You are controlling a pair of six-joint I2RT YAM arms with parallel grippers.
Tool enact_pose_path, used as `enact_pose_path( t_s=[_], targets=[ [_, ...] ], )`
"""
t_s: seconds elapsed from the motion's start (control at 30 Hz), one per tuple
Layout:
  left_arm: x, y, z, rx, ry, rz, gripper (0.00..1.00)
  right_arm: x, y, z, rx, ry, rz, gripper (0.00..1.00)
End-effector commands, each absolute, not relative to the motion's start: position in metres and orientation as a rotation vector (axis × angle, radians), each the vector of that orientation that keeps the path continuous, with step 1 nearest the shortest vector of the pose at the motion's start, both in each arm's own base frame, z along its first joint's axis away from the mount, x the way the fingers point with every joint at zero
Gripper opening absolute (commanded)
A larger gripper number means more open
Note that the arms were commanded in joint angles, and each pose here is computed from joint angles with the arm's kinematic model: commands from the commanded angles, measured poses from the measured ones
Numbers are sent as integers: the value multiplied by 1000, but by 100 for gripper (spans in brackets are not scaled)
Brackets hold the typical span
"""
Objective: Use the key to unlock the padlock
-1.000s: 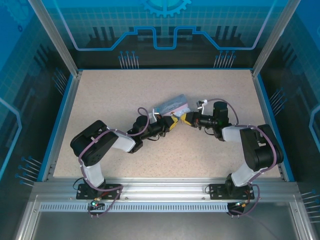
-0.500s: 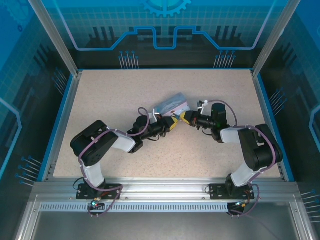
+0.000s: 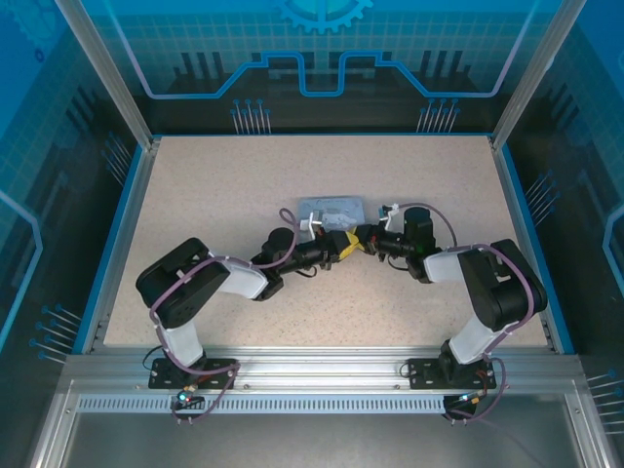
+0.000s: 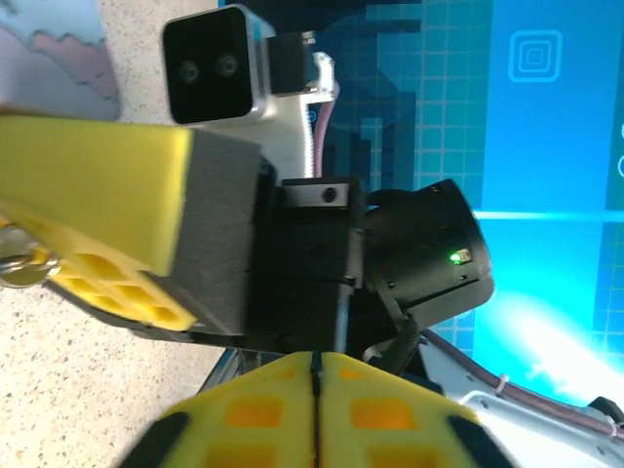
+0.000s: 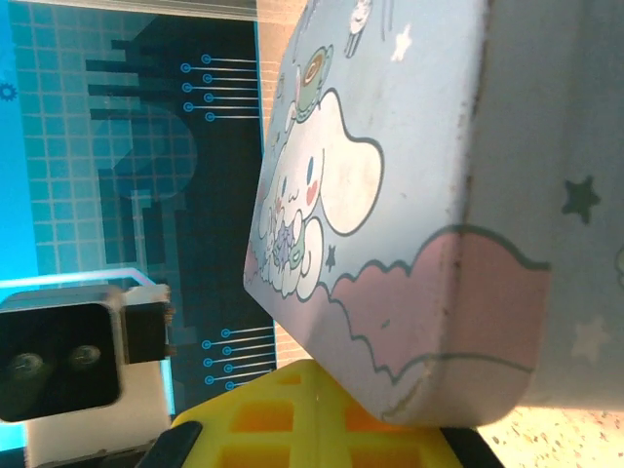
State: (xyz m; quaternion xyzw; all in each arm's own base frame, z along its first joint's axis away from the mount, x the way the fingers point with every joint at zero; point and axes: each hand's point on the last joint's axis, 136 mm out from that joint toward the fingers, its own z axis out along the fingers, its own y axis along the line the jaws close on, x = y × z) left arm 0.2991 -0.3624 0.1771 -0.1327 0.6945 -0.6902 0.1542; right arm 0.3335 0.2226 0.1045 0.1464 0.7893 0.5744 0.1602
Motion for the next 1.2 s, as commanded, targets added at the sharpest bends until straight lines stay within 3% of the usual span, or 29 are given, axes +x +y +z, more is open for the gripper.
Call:
enact_pose_path(
  t_s=[0.0, 0.1, 0.27, 0.67, 1.1, 1.17],
  targets=[
    [296, -356, 198, -308, 1938, -1969, 38, 331, 223, 102, 406, 2264, 1623, 0],
    [294, -349, 200, -306, 1945, -1935, 55, 327, 222, 92, 407, 2292, 1605, 0],
    [291, -330, 175, -399, 2026, -1804, 63, 317, 221, 72, 420, 2338, 1581, 0],
    [269, -300, 82, -640, 2276, -1461, 64, 299, 220, 30, 462, 2422, 1538, 0],
    [280, -305, 48, -619, 2245, -1433, 62, 300, 222, 28, 449, 2439, 1529, 0],
    [280, -304, 44, -604, 2254, -1417, 62, 299, 220, 29, 424, 2452, 1495, 6]
  ],
)
